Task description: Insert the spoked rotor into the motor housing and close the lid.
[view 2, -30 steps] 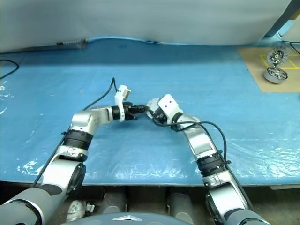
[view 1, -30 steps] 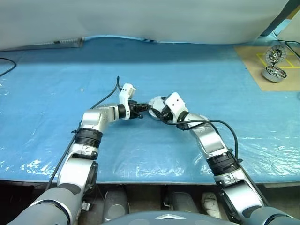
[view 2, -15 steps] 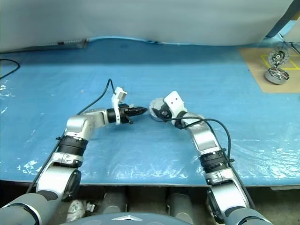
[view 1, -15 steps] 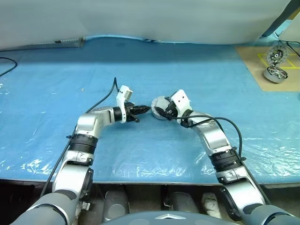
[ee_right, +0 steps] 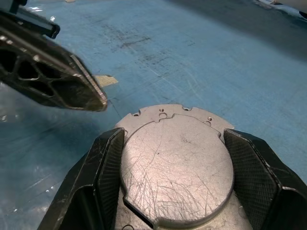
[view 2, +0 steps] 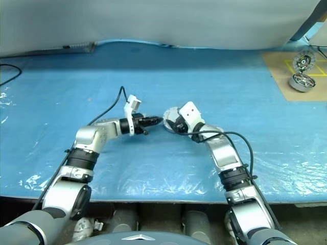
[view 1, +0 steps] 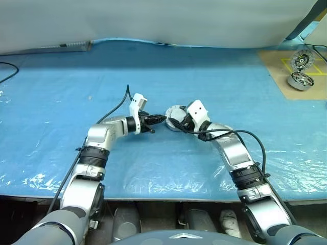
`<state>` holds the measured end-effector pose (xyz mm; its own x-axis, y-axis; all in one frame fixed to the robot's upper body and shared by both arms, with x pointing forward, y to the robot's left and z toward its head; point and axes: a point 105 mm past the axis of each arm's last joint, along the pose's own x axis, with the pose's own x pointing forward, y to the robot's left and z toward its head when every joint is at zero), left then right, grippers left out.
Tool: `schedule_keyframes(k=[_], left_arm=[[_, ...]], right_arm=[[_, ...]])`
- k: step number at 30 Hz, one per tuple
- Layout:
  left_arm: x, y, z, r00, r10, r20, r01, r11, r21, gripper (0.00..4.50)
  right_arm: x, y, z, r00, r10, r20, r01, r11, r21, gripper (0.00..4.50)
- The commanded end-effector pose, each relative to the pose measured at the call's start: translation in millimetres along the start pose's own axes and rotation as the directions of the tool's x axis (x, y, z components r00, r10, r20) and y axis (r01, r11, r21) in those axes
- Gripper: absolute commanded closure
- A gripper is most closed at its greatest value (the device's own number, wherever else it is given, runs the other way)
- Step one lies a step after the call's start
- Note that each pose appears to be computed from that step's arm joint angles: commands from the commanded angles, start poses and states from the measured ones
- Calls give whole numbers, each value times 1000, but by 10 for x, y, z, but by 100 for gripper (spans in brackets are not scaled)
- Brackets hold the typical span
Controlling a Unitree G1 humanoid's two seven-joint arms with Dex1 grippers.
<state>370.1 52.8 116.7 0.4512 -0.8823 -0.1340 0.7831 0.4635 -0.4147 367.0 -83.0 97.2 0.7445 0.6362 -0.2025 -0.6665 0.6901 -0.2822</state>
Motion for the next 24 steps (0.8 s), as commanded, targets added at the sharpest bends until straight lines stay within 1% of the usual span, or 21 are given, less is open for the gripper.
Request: schedule_keyframes(k=[1,8,14,20,24], left_arm=[[81,-16,199,999,-4,54,1,999,54,450],[252,122,88,997,70,-20,-68,996,54,450],[258,191,43,994,99,-41,-98,994,46,450],[277,160,-19,995,80,-65,-77,996,44,450],[306,120,-37,995,63,-75,-59,997,44,450]], right_arm=[[-28,124,-324,993,31,-115,-30,999,17,153],[-17,130,-307,993,31,-114,-30,1000,8,153],[-2,130,-288,993,32,-112,-32,999,2,153],[20,116,-252,995,28,-101,-30,999,-21,153],[30,81,-215,996,17,-84,-18,1000,-9,153]])
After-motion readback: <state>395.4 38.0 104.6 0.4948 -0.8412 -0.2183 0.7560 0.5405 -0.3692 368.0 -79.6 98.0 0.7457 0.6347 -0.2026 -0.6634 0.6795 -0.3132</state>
